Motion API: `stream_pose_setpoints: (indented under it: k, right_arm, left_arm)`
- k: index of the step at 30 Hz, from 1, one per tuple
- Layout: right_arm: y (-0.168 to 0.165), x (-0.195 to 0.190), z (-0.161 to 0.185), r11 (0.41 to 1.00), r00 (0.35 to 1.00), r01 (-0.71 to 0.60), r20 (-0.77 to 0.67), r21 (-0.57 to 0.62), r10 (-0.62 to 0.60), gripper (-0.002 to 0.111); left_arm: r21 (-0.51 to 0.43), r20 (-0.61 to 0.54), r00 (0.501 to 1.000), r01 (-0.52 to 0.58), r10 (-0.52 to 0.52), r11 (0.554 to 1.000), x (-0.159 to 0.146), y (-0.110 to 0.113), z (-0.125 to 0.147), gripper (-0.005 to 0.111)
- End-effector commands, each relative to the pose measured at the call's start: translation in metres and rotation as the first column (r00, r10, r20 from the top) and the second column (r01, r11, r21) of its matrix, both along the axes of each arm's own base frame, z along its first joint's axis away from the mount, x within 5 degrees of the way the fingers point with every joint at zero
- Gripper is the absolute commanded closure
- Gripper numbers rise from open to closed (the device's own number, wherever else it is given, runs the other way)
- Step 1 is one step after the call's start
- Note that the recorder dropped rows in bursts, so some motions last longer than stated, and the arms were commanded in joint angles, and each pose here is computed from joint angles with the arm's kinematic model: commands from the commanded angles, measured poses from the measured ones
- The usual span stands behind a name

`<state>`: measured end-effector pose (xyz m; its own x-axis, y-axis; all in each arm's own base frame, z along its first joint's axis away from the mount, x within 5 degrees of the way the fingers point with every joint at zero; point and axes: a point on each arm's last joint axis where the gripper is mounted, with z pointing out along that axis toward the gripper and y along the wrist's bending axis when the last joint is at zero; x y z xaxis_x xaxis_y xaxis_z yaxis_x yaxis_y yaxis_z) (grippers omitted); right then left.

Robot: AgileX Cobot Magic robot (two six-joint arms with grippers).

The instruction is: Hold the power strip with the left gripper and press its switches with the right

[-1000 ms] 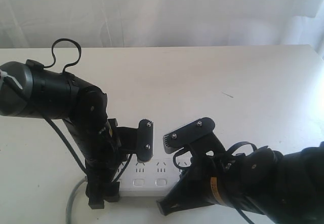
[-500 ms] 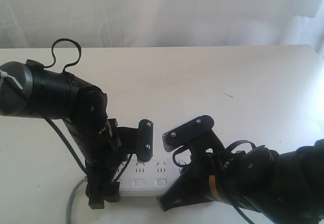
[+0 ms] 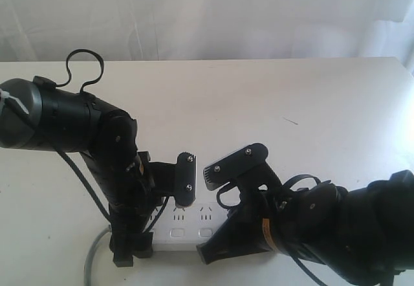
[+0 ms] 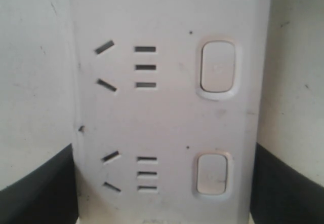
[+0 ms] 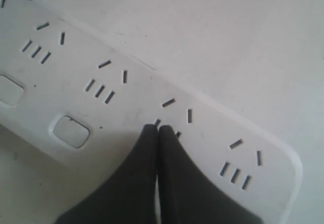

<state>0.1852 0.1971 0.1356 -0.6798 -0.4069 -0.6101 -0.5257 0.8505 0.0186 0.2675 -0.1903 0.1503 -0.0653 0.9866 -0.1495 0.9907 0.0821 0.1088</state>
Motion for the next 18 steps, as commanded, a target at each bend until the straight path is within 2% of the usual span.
stream_pose_setpoints:
  k: [1,6,18]
  right_arm:
    - [0.000,-0.006,0.003,0.999,0.999,-0.026,-0.026,0.026,0.026,0.108]
    - [-0.001,-0.006,0.018,0.997,1.000,-0.027,0.011,0.068,0.026,0.108]
    - [0.000,-0.006,0.016,0.998,1.000,-0.029,0.004,0.063,0.028,0.108]
  left_arm:
    - [0.073,-0.083,0.996,0.037,-0.031,0.997,-0.010,0.006,-0.010,0.107]
    - [0.074,-0.085,0.996,0.038,-0.031,0.997,-0.010,0.006,-0.010,0.107]
    - [0.077,-0.090,0.996,0.034,-0.027,0.996,-0.010,0.006,-0.010,0.107]
